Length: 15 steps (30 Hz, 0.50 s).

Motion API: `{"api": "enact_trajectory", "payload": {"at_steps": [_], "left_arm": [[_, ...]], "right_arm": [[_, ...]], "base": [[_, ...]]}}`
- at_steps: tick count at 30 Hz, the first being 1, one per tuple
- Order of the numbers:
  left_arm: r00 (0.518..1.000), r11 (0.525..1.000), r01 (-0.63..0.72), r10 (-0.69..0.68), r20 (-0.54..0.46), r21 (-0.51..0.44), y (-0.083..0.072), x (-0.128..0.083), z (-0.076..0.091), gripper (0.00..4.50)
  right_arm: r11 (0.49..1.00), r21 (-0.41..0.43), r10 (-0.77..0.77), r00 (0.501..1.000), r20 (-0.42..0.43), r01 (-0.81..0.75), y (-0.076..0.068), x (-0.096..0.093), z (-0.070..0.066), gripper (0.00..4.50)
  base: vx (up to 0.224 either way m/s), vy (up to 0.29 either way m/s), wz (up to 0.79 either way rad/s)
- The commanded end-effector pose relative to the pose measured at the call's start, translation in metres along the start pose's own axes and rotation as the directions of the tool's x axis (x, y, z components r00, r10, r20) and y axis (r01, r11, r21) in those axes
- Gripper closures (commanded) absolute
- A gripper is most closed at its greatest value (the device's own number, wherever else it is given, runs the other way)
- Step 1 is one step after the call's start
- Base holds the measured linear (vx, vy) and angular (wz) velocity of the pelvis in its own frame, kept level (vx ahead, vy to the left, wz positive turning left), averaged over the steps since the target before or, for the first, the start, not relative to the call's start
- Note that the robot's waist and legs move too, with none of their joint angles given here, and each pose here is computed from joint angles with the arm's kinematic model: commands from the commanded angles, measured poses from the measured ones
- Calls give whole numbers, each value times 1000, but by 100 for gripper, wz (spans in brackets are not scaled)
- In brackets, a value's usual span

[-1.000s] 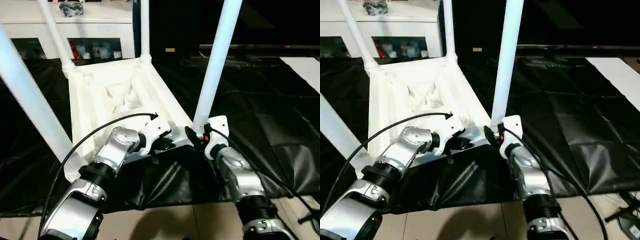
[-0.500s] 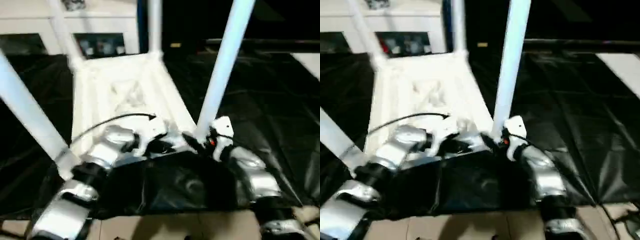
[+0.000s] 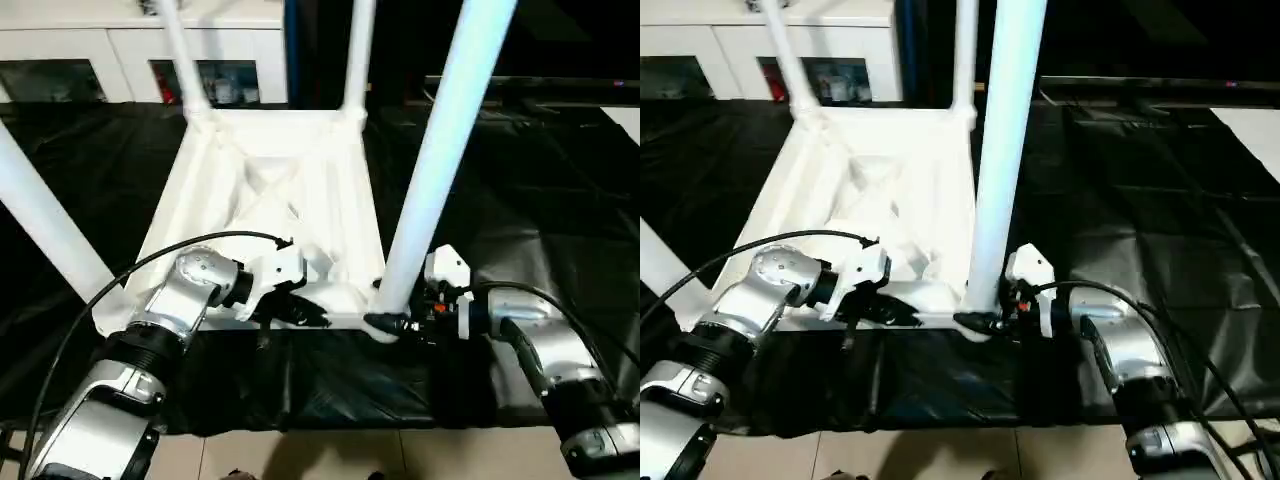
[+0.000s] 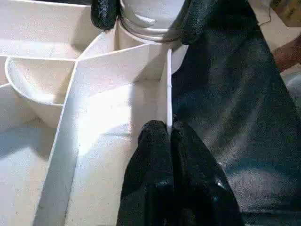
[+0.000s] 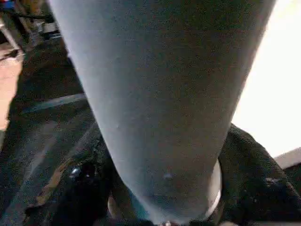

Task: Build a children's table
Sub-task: Rotate leg to tighten

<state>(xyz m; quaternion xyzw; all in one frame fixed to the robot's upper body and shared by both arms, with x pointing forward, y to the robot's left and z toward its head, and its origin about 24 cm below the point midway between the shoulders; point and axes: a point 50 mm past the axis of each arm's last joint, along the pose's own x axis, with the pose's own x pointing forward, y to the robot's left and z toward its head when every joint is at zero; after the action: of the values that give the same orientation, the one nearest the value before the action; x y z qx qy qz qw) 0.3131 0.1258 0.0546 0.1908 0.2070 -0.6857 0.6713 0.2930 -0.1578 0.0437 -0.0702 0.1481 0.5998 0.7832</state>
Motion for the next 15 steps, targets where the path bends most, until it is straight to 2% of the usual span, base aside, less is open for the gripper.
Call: {"api": "enact_trajectory", "payload": {"at_steps": [1, 5, 6, 7, 9, 12, 13, 14, 15], "left_arm": [[993, 994, 113, -113, -30, -11, -9, 8, -6, 450], [992, 993, 120, -120, -32, -15, -9, 7, -7, 450], [992, 993, 119, -119, -28, -19, -9, 8, -7, 450], [994, 994, 105, -106, -14, -29, -8, 9, -6, 450], [995, 995, 98, -99, -7, -35, -8, 10, -5, 450], [999, 998, 35, -34, 14, -61, -3, 18, -1, 450], [999, 998, 35, -34, 14, -61, -3, 18, -1, 450], [1000, 997, -3, 5, 25, -74, 0, 23, 2, 450], [996, 992, -71, 77, 50, -104, 4, 36, 9, 450]], "right_arm": [[999, 31, 20, 999, -39, -18, 1, -1, -7, 179], [999, 32, 37, 999, -36, -36, 1, 0, -7, 187], [999, 36, 40, 999, -27, -39, 2, 2, -7, 187], [998, 57, 18, 1000, 16, -18, 6, 7, -7, 187], [998, 63, -1, 999, 33, -1, 8, 8, -7, 187], [983, 84, -171, 982, 77, 165, 5, 15, -8, 187], [983, 84, -171, 982, 77, 165, 5, 15, -8, 187], [960, 121, -262, 962, 77, 252, 5, 19, -11, 187], [914, 178, -382, 922, 66, 366, 7, 29, -16, 187]], "base": [[0, 0, 0], [0, 0, 0], [0, 0, 0], [0, 0, 0], [0, 0, 0], [0, 0, 0], [0, 0, 0], [0, 0, 0], [0, 0, 0]]}}
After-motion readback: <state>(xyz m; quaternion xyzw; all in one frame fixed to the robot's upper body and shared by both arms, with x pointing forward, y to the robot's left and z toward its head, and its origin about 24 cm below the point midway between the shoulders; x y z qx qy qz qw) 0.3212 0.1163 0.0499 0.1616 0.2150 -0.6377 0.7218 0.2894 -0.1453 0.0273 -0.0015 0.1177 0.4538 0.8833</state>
